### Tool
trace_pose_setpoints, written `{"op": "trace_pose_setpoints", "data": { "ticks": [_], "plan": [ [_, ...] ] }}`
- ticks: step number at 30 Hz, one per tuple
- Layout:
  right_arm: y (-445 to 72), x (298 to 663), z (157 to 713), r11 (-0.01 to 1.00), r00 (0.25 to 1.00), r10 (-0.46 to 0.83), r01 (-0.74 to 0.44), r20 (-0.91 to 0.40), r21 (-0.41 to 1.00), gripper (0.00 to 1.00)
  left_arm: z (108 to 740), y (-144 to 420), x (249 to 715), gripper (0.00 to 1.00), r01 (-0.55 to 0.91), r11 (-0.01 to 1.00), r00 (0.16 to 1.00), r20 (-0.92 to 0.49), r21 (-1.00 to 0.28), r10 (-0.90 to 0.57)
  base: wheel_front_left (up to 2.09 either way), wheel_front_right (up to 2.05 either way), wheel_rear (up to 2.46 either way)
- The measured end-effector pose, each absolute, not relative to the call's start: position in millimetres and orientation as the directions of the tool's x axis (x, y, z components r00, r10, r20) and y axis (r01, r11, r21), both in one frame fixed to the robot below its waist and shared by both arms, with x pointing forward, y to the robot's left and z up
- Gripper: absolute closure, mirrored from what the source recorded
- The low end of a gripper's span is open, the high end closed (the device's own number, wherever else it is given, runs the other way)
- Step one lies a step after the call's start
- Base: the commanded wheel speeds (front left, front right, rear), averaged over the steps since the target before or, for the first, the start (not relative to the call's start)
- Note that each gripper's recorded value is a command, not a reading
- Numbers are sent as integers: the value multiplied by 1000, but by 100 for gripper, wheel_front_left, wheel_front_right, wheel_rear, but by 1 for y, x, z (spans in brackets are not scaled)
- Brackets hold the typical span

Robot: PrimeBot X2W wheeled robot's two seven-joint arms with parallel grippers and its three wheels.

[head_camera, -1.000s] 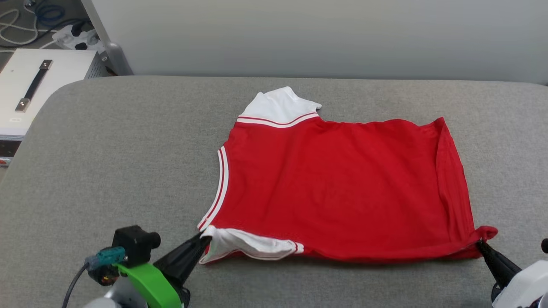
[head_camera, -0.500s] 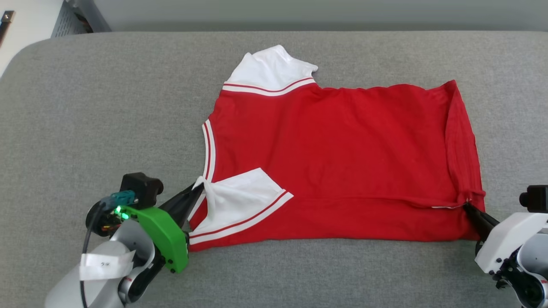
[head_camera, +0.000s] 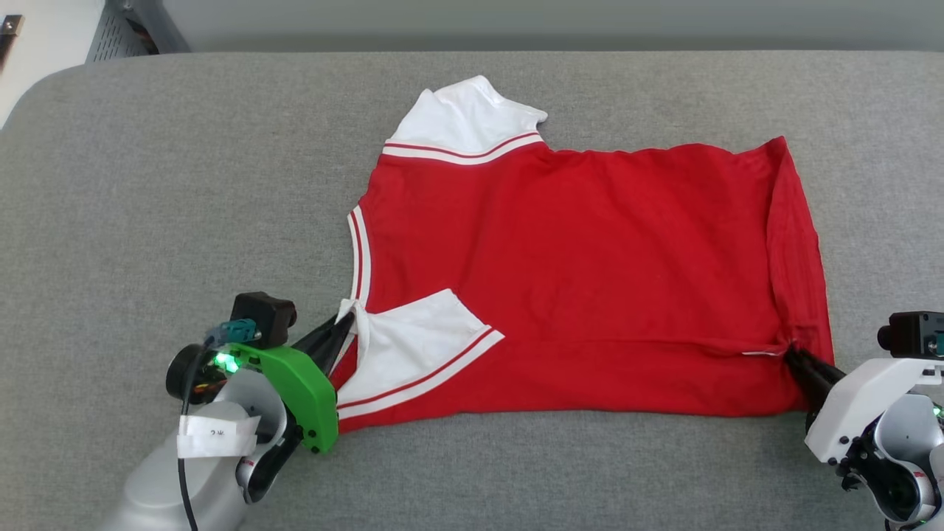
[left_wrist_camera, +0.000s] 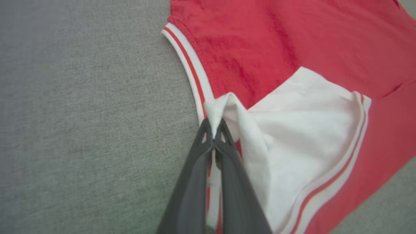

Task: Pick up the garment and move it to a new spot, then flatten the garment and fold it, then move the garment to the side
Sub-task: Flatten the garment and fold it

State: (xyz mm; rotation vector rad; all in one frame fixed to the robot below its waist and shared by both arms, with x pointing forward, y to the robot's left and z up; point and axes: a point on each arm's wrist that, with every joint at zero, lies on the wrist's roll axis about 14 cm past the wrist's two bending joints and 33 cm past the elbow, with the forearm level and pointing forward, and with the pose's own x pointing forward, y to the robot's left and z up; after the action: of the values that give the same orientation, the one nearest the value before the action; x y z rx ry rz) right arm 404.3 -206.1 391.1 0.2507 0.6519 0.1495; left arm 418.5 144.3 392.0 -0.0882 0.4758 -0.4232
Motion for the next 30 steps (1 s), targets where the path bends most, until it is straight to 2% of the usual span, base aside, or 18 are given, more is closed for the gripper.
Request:
{"op": "trace_pose_setpoints", "data": {
  "ticks": [7, 12, 18, 23, 30],
  "plan": [
    [-204, 405, 415, 952, 831, 219, -67, -511, 299, 0, 413, 149, 424, 0, 326, 924, 864, -335, -199, -376, 0, 0, 0],
    [-205, 401, 439, 955, 865, 221, -98, -451, 280, 0, 431, 150, 421, 0, 264, 926, 902, -272, -269, -336, 0, 0, 0],
    [-207, 387, 450, 976, 870, 202, -139, -449, 170, 0, 442, 152, 407, 0, 189, 934, 932, -244, -304, -268, 0, 0, 0],
    [-203, 380, 456, 979, 870, 196, -148, -453, 140, 0, 435, 150, 386, 0, 135, 931, 924, -296, -339, -242, 0, 0, 0],
    [-205, 363, 440, 985, 810, 165, -110, -563, 132, 0, 401, 147, 349, 0, 121, 947, 826, -500, -297, -262, 0, 0, 0]
  ]
}}
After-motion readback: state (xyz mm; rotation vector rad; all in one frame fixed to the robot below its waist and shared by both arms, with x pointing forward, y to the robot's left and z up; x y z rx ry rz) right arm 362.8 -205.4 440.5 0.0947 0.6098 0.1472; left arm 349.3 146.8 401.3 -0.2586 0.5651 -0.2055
